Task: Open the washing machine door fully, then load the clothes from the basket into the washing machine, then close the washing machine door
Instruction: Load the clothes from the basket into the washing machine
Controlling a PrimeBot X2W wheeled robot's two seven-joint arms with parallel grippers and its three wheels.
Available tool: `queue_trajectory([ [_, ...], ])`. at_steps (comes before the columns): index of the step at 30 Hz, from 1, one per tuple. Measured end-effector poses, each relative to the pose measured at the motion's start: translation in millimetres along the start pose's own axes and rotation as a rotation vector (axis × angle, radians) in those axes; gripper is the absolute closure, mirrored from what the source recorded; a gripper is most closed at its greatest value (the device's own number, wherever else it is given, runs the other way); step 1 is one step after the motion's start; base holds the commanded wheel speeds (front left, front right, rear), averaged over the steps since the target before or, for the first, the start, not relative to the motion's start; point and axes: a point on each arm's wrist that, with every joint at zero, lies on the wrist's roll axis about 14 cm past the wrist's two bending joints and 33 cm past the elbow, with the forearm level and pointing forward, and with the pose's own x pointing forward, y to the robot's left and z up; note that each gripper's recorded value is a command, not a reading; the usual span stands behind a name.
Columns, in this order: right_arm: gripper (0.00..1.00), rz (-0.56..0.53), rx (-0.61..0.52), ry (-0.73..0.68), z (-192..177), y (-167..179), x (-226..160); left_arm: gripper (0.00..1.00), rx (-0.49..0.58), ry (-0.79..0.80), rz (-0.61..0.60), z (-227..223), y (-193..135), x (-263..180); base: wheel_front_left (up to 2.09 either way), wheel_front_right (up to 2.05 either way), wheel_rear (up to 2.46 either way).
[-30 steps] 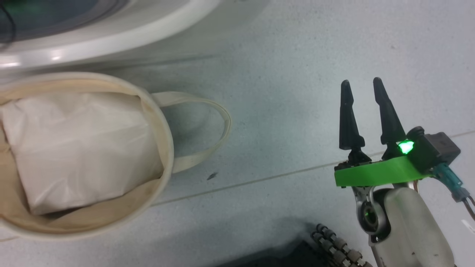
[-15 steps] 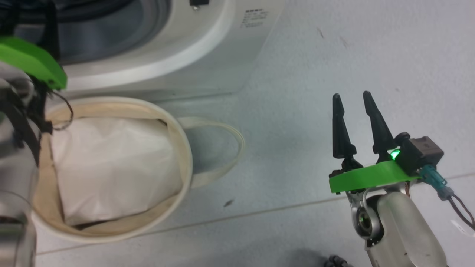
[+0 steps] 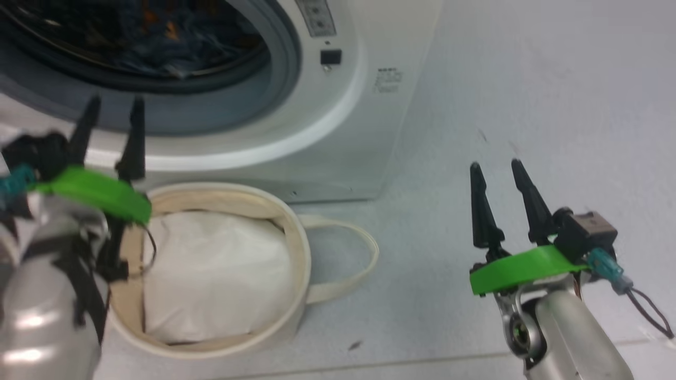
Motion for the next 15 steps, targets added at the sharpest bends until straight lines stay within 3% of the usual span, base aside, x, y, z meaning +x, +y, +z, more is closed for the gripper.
queue_trajectory([
  [15,0.00,0.103,-0.016,-0.078,35.7,31.7,-20.6,0.00,-0.001,-0.116,0.118,32.0,36.9,-124.2,0.00,0.00,0.00],
])
